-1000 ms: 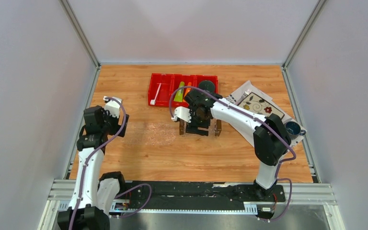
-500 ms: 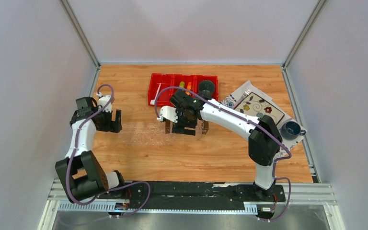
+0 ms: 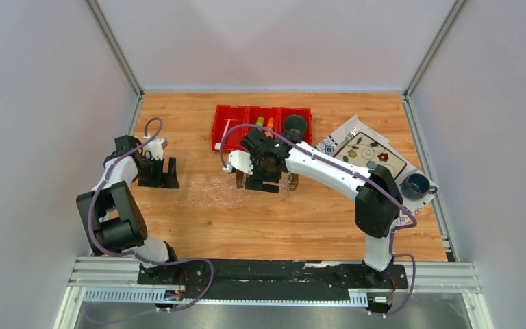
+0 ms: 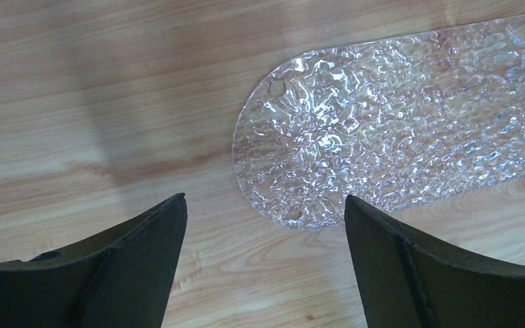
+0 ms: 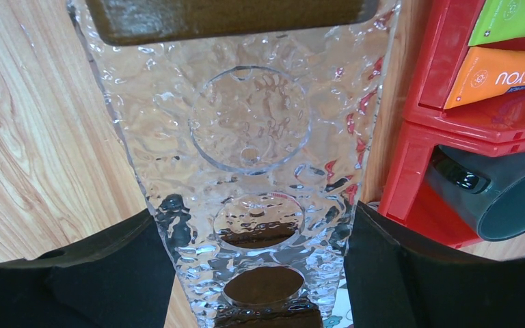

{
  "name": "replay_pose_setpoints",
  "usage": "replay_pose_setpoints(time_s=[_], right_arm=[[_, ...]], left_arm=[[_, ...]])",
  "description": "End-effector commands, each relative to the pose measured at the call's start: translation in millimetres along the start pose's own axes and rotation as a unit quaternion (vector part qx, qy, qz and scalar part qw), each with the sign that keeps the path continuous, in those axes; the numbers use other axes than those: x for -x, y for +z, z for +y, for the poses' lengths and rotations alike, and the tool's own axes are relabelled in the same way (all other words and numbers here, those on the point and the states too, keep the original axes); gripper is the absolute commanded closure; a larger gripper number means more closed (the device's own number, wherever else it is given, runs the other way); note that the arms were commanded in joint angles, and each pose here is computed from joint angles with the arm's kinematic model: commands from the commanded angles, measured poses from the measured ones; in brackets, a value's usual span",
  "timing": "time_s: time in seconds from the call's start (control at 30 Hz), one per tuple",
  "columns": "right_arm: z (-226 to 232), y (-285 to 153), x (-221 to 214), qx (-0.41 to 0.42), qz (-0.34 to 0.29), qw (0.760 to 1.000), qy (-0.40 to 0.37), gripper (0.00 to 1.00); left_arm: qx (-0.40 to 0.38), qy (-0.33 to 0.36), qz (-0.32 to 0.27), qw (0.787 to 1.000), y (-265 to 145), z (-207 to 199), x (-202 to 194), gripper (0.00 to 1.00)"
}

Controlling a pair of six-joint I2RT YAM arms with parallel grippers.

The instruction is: Prepare toiletry sets of a toothbrush and toothpaste on the tray

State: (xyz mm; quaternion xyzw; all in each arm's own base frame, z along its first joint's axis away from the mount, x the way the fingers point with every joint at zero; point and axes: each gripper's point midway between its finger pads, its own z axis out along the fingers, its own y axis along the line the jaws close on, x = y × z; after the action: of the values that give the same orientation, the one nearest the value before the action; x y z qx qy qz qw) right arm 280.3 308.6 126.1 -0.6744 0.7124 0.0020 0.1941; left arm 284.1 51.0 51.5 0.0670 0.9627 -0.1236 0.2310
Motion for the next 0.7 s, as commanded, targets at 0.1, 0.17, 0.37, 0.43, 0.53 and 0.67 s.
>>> replay_pose_setpoints(time_s=[0.1, 0.17, 0.37, 0.43, 0.53, 0.67], right_arm=[[-15.1, -17.8, 17.9, -0.036, -0.038, 0.999, 0.002, 0.63], [-15.5, -17.5, 17.9, -0.037, -0.040, 0.999, 0.004, 0.63], [-13.4, -13.0, 18.5, -0.034, -0.041, 0.999, 0.004, 0.63], [-13.2, -12.4, 17.9, -0.034, -0.039, 0.999, 0.004, 0.63], [-13.4, -12.2, 18.2, -0.034, -0.039, 0.999, 0.004, 0.63], [-13.7, -14.0, 20.1, -0.035, -0.043, 0.998, 0.005, 0.62]], left_arm=[[-0.008, -0.007, -0.010, 1.000, 3.7, 4.0, 10.9, 0.07], [-0.014, -0.014, -0.008, 1.000, 7.1, 3.0, 9.9, 0.08], [-0.024, -0.021, -0.001, 0.999, 12.5, 2.7, 9.2, 0.10], [-0.026, -0.023, 0.000, 0.999, 13.6, 2.8, 9.8, 0.11], [-0.029, -0.023, -0.004, 0.999, 14.1, 3.8, 14.7, 0.11], [-0.031, -0.020, 0.009, 0.999, 17.7, 5.2, 17.8, 0.12]])
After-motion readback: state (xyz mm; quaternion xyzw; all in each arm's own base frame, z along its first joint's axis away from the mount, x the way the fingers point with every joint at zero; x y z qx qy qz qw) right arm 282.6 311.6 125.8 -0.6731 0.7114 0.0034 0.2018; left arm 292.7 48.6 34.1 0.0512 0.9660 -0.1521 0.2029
